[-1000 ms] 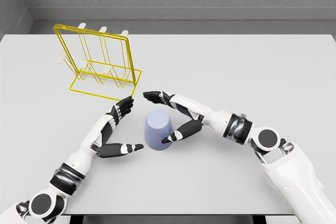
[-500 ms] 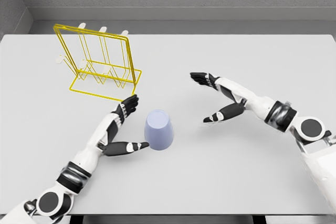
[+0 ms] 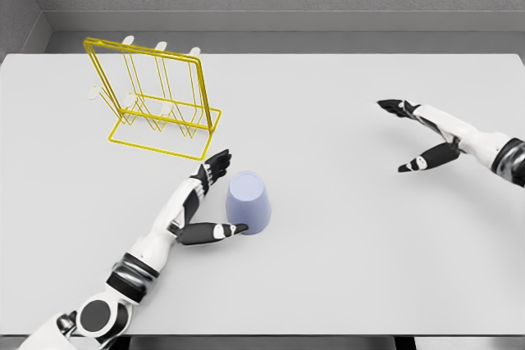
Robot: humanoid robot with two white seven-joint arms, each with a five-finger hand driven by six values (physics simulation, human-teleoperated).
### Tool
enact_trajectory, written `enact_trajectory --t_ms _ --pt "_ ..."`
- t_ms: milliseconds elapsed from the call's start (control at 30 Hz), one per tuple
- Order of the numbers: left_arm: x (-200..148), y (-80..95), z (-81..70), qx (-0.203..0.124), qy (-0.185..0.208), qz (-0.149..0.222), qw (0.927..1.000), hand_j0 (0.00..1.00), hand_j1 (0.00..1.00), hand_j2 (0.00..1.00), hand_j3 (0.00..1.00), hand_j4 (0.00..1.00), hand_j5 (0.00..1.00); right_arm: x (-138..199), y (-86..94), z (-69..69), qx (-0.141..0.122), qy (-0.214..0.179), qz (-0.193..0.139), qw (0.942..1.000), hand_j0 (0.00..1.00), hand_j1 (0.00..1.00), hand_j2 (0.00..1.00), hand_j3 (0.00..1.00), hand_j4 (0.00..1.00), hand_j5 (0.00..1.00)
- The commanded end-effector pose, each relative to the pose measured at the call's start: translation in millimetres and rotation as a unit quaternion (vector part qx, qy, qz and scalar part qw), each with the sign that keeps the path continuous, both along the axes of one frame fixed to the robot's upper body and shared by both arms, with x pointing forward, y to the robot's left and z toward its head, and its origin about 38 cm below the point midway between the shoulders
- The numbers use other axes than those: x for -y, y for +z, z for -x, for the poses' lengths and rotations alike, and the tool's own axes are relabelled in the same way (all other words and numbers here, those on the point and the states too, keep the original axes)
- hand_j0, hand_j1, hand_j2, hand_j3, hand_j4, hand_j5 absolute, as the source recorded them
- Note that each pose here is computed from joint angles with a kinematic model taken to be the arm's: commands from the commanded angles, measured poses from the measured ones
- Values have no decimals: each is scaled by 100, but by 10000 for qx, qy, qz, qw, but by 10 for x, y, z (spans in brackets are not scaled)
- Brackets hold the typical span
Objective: Place the cup on the cup holder with both arms
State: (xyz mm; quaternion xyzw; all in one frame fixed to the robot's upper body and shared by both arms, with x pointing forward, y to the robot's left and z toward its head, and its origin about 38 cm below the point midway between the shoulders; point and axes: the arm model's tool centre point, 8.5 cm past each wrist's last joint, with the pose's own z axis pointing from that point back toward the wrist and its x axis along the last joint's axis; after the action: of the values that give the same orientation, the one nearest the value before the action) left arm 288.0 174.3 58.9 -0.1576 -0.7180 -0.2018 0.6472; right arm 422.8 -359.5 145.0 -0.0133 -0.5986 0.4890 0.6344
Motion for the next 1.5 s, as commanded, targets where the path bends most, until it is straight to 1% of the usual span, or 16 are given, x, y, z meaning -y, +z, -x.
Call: enact_trajectory --t_ms 0,100,167,267,333,400,633,733,933,1467 --pt "27 -7 3 -11 -9 -10 10000 100 100 100 100 100 100 127 4 -7 -17 -148 18 9999 100 100 100 100 100 100" --pt "83 -17 21 -37 -68 19 10000 100 100 100 100 100 100 184 23 -9 15 -229 -4 9997 100 100 100 100 100 100" --pt "106 -16 25 -36 -75 44 10000 100 100 100 100 100 100 207 2 -7 -9 -266 -14 9996 100 100 100 100 100 100" --pt "134 4 1 -13 -112 38 9999 100 100 100 100 100 100 233 -22 -1 -41 -305 -17 9995 100 100 100 100 100 100" --pt "151 4 -5 -22 -107 54 9999 100 100 100 100 100 100 240 -7 10 49 -258 -30 9997 100 100 100 100 100 100" --pt "175 26 -25 13 -131 70 9999 100 100 100 100 100 100 259 -36 6 13 -297 -50 9995 100 100 100 100 100 100" --pt "226 36 -43 -10 -157 86 9998 100 100 100 100 100 100 214 -85 9 -22 -283 -105 9995 100 100 100 100 100 100" --pt "282 47 -48 -4 -241 79 9997 100 100 100 100 100 100 203 -90 7 -23 -278 -120 9995 100 100 100 100 100 100" --pt "318 41 -57 -18 -238 117 9996 100 100 100 100 100 100 198 -99 11 -31 -276 -127 9995 100 100 100 100 100 100" --pt "309 27 -70 -95 -200 64 9997 100 100 100 100 100 100 176 -115 12 -41 -268 -164 9995 100 100 100 100 100 100"
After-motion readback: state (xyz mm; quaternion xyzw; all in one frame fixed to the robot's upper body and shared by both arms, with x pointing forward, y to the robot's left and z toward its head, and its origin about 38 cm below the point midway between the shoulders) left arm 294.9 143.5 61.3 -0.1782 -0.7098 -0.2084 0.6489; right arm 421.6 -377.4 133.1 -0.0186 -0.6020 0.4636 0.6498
